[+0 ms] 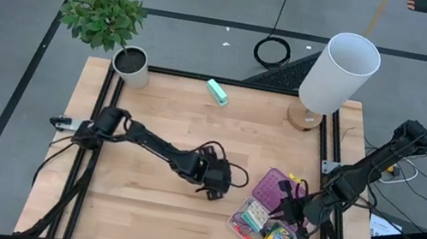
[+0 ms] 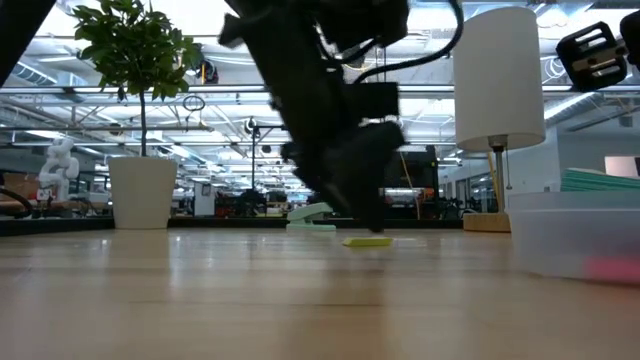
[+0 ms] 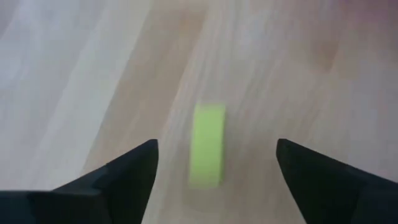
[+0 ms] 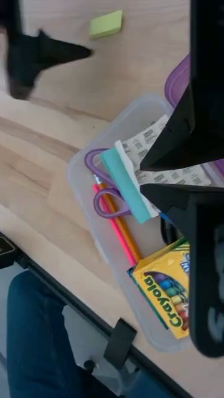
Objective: Pack school essentials
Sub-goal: Put the green eraser into the violet supply box
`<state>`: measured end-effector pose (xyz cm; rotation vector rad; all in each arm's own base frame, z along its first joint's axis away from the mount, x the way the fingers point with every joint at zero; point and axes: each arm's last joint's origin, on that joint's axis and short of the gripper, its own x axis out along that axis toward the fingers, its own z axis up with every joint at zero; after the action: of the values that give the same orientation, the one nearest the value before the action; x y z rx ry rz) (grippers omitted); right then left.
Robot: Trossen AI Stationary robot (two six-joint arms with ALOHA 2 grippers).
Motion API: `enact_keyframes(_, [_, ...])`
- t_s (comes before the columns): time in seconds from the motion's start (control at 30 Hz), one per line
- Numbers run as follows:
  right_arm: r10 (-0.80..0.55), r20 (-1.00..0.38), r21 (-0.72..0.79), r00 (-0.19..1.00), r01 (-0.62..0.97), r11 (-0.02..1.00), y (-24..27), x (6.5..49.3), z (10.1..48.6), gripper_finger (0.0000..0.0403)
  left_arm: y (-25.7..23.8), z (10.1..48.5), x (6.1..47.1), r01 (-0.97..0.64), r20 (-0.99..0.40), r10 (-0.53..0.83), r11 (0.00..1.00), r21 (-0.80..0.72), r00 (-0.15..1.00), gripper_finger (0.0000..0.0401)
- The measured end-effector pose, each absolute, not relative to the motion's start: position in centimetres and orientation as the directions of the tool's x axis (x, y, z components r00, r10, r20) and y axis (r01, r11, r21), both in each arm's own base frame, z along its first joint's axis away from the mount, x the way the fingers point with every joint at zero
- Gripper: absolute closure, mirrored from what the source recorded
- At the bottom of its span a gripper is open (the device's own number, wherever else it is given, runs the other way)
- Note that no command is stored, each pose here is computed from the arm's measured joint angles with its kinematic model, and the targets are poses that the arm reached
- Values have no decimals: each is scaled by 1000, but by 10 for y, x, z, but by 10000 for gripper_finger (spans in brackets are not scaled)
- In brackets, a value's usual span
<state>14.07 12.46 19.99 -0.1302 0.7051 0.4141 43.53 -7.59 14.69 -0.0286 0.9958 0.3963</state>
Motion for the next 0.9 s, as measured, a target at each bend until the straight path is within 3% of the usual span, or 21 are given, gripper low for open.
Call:
enact_keyframes(0.07, [325,-654,21,684,-412,911,125,141,200,367,-73,152,429,-336,-847,308,927,165,433,61])
enact_keyframes(0.27, [307,-638,-30,706,-422,906,125,142,201,367,-68,151,432,-327,-839,278,936,128,467,62])
enact_keyframes(0.47, [293,-626,-42,722,-406,913,124,143,202,367,-67,134,433,-323,-788,256,943,78,559,104])
enact_keyframes(0.9, [305,-610,-49,731,-420,906,126,144,203,367,-61,108,418,-377,-774,232,926,-10,589,183])
